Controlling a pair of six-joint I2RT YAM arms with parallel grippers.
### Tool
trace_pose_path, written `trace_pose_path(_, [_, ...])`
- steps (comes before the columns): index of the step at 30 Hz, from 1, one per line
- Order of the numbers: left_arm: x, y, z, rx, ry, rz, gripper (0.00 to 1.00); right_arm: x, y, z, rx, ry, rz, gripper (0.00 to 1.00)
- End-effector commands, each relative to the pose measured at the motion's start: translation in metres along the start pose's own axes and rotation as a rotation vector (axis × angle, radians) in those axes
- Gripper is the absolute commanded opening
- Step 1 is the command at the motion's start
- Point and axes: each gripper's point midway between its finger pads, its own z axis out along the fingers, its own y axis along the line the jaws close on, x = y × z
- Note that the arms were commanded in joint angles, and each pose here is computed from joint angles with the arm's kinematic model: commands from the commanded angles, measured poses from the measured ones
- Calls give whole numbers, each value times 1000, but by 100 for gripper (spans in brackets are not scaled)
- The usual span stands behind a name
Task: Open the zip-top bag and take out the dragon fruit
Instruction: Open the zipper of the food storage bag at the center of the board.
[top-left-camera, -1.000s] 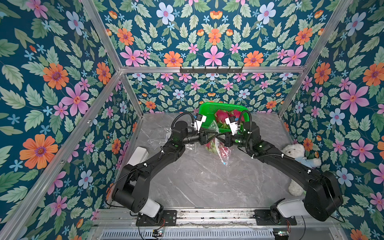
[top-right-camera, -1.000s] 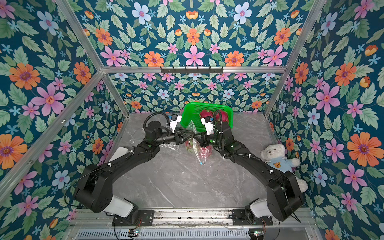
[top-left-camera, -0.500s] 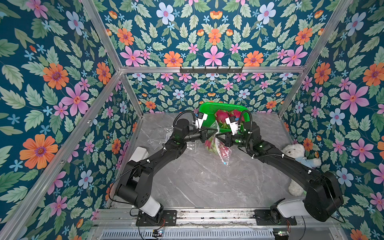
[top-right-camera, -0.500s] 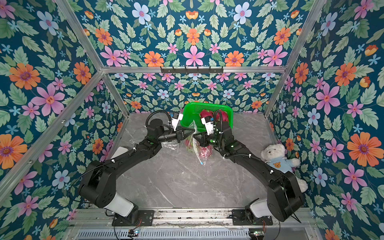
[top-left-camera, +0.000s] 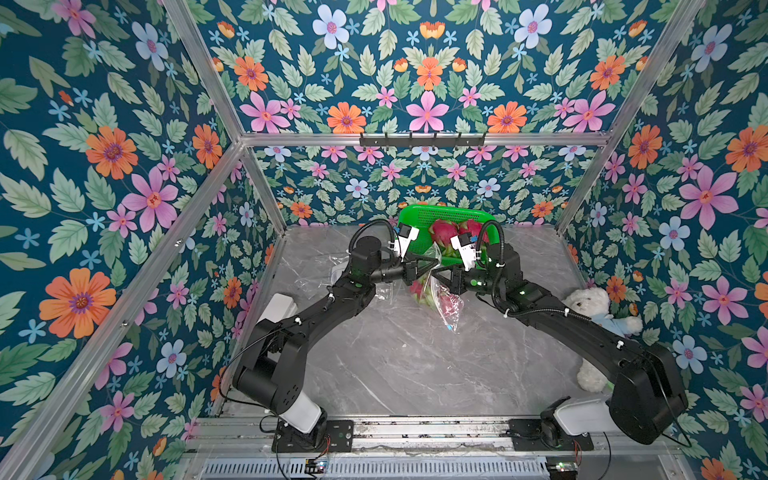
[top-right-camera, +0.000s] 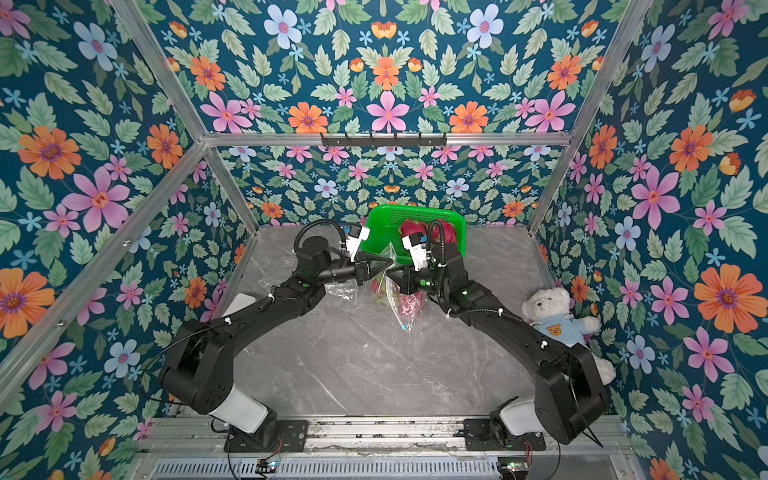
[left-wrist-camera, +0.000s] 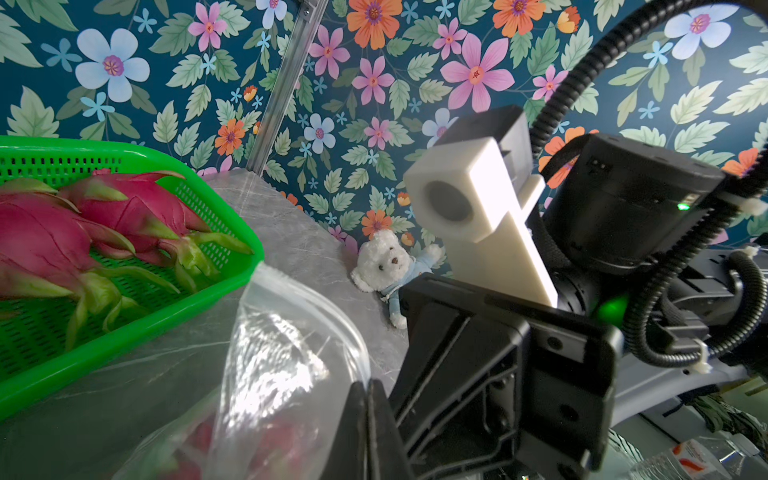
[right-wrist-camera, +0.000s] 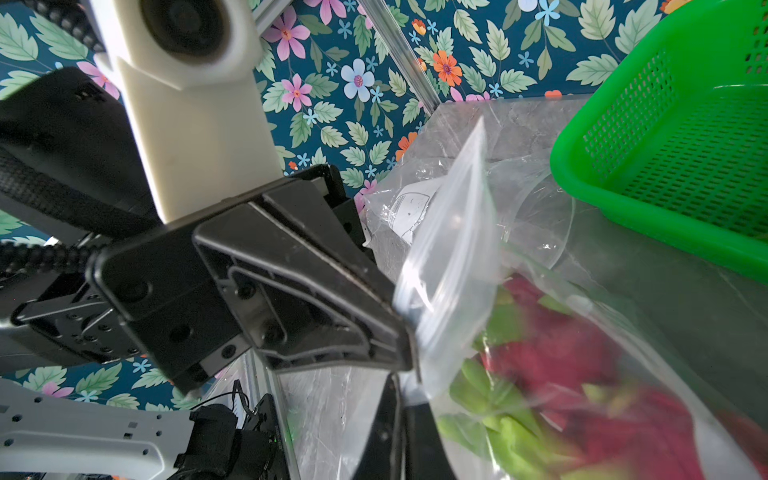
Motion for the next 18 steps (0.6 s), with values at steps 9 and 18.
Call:
trace_pose_path(9, [0,-1,-6,-22,6,41,0,-5,-6,-20,30,-38,-10,0])
trace_pose_path(18, [-3,2,-6,-35,-1,47,0,-4,-9,-25,48,-39,0,0])
